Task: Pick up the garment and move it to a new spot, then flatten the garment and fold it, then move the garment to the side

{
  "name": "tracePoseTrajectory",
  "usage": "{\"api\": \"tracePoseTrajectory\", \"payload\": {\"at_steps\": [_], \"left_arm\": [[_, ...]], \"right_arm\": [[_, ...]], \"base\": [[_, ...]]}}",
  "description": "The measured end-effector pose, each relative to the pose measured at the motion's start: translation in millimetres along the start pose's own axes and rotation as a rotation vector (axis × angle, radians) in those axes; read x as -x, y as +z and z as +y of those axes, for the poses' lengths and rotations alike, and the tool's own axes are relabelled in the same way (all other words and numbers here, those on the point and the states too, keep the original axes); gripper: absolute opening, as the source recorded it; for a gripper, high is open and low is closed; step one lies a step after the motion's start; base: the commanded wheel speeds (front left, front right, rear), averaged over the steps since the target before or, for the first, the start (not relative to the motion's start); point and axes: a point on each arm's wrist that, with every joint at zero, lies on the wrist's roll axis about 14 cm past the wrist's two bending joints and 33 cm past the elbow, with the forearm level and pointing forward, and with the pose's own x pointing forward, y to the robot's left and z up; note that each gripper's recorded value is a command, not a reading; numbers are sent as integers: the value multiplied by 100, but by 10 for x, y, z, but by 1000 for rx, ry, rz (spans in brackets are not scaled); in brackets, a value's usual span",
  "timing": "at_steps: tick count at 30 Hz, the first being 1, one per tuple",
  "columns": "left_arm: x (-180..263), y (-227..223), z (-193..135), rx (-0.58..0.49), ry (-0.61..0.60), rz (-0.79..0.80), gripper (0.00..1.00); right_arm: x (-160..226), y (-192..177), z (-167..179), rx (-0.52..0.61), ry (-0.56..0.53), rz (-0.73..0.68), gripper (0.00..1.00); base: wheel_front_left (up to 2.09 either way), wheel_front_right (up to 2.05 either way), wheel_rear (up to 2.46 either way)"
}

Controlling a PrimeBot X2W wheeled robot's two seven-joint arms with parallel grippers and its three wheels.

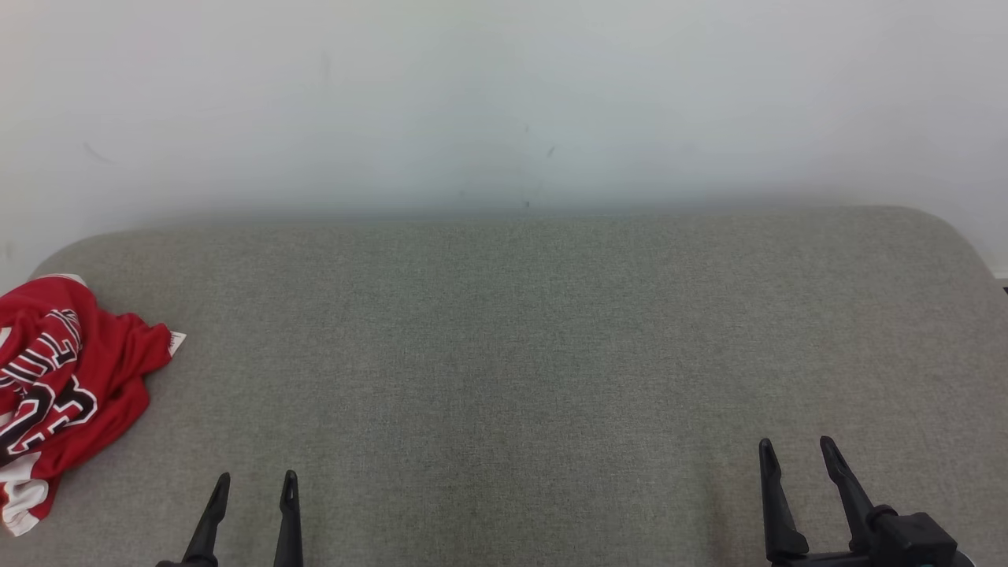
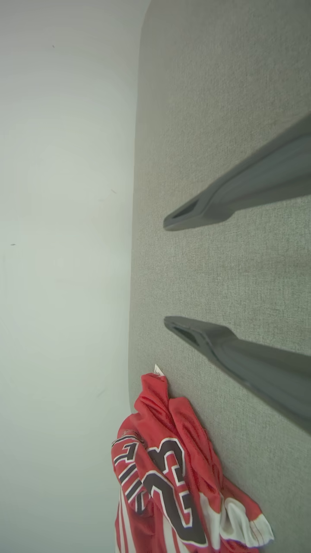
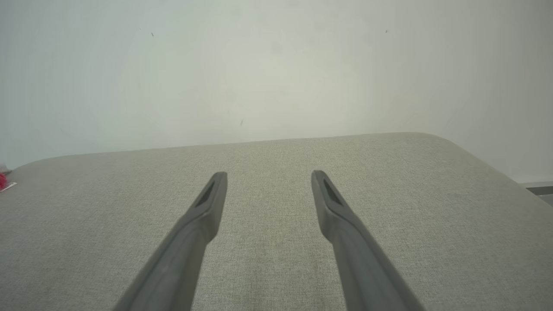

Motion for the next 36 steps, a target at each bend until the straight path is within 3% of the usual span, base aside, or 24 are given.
{"api": "tracePoseTrajectory", "payload": {"at_steps": [18,36], "left_arm": [[48,186,107,-115,-13,-60,100],[85,216,284,-96,55,-70,100]], "right_arm": [[19,82,-6,105,13,-40,100],[41,97,-147,96,-31,-45,100]], "base": [[0,0,0],[0,0,0]]}}
